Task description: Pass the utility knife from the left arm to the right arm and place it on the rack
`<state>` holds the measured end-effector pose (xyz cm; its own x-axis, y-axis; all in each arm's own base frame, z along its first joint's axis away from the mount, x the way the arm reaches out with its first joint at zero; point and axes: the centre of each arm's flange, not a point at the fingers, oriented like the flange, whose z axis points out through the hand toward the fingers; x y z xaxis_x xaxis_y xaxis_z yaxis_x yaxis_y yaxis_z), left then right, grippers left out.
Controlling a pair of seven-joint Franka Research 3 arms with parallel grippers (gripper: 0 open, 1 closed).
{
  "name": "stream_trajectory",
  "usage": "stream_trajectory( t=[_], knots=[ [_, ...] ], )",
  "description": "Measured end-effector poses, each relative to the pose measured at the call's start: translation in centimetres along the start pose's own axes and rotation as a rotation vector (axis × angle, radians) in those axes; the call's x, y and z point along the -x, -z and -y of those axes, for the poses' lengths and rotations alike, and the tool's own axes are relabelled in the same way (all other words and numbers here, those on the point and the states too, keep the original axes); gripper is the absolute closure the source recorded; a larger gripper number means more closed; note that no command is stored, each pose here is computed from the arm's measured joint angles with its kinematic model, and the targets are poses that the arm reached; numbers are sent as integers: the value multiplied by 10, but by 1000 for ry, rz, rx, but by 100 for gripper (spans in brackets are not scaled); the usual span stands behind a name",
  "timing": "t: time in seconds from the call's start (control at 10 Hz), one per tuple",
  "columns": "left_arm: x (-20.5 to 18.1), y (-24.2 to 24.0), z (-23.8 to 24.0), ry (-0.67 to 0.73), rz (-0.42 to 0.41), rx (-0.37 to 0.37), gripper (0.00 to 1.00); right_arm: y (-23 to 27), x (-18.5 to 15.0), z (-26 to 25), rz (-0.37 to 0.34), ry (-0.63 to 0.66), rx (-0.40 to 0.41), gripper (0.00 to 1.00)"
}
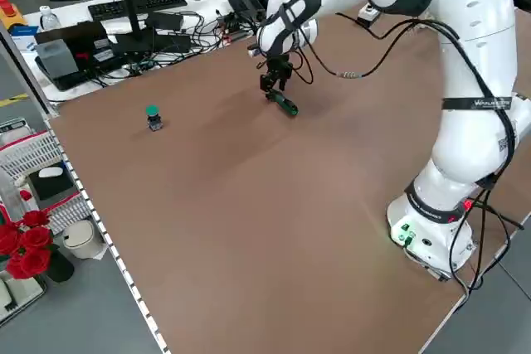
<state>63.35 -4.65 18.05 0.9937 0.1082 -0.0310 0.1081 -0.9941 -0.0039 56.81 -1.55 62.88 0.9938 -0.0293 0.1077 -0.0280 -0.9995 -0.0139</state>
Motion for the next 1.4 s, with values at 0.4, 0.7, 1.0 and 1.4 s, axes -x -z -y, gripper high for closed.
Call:
stream_trajectory(
  t=[0.4, 0.7, 1.0, 1.4],
  knots=[
    [2, -4, 0, -2, 6, -1, 41, 0, 0, 5, 3, 9, -1, 0],
    [1, -4, -1, -2, 3, 0, 50, -1, 0, 8, 4, 15, -2, 0],
    [0, -2, -1, -3, -2, 1, 66, -1, 1, 9, 6, 16, -2, 0],
    [-6, 6, 3, 36, -23, 3, 66, -4, 4, 9, 35, 17, -2, 0]
  ],
)
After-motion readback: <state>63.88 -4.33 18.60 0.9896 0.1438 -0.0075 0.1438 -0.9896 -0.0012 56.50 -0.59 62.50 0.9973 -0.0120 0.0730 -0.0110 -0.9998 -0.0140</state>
